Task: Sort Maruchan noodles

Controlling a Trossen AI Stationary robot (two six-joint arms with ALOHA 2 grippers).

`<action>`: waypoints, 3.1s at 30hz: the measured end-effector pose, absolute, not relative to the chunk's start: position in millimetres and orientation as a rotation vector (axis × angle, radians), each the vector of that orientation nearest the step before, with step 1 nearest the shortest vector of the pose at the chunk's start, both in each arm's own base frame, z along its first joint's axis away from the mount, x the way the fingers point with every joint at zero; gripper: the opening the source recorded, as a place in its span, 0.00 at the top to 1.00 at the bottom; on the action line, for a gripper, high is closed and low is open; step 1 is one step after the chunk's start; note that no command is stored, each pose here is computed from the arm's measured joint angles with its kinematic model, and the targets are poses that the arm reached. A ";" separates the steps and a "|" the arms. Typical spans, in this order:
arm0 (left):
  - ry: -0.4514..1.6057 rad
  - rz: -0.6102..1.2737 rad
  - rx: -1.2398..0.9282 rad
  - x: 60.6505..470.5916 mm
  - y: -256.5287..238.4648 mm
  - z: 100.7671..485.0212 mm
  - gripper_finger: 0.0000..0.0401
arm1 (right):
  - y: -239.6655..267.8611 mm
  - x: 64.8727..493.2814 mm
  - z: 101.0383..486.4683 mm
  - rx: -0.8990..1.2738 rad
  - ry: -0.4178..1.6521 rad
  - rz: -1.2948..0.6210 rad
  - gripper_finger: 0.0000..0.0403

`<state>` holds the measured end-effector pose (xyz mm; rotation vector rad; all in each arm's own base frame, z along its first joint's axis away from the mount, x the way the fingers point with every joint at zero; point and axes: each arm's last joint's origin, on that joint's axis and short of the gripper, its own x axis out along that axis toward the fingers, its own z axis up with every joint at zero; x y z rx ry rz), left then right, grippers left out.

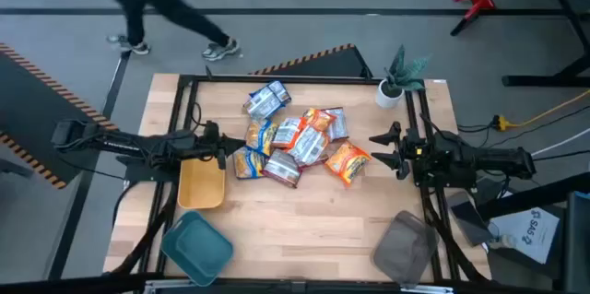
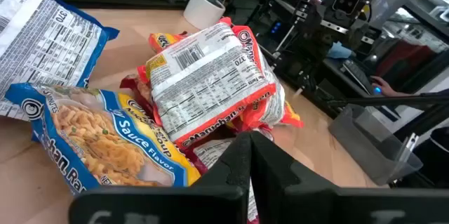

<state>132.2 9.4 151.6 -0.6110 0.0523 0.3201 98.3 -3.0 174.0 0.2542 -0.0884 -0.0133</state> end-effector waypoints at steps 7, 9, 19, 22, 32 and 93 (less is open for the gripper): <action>0.052 0.320 -0.611 132.2 9.4 151.6 1.00 | -3.0 98.3 174.1 0.254 -0.089 -0.013 0.37; 0.052 0.320 -0.611 132.2 9.4 151.8 1.00 | -3.0 98.3 174.1 0.254 -0.088 -0.013 0.37; 0.052 0.320 -0.611 132.2 9.3 151.8 1.00 | -3.0 98.3 174.1 0.254 -0.089 -0.014 0.37; 0.052 0.320 -0.611 132.2 9.4 151.7 1.00 | -3.0 98.3 174.1 0.254 -0.089 -0.013 0.37; 0.052 0.320 -0.611 132.2 9.3 151.7 1.00 | -3.0 98.3 174.1 0.254 -0.089 -0.013 0.37; -0.151 0.458 -0.835 131.2 14.4 160.8 1.00 | -14.2 95.5 176.3 0.817 -0.277 -0.355 0.37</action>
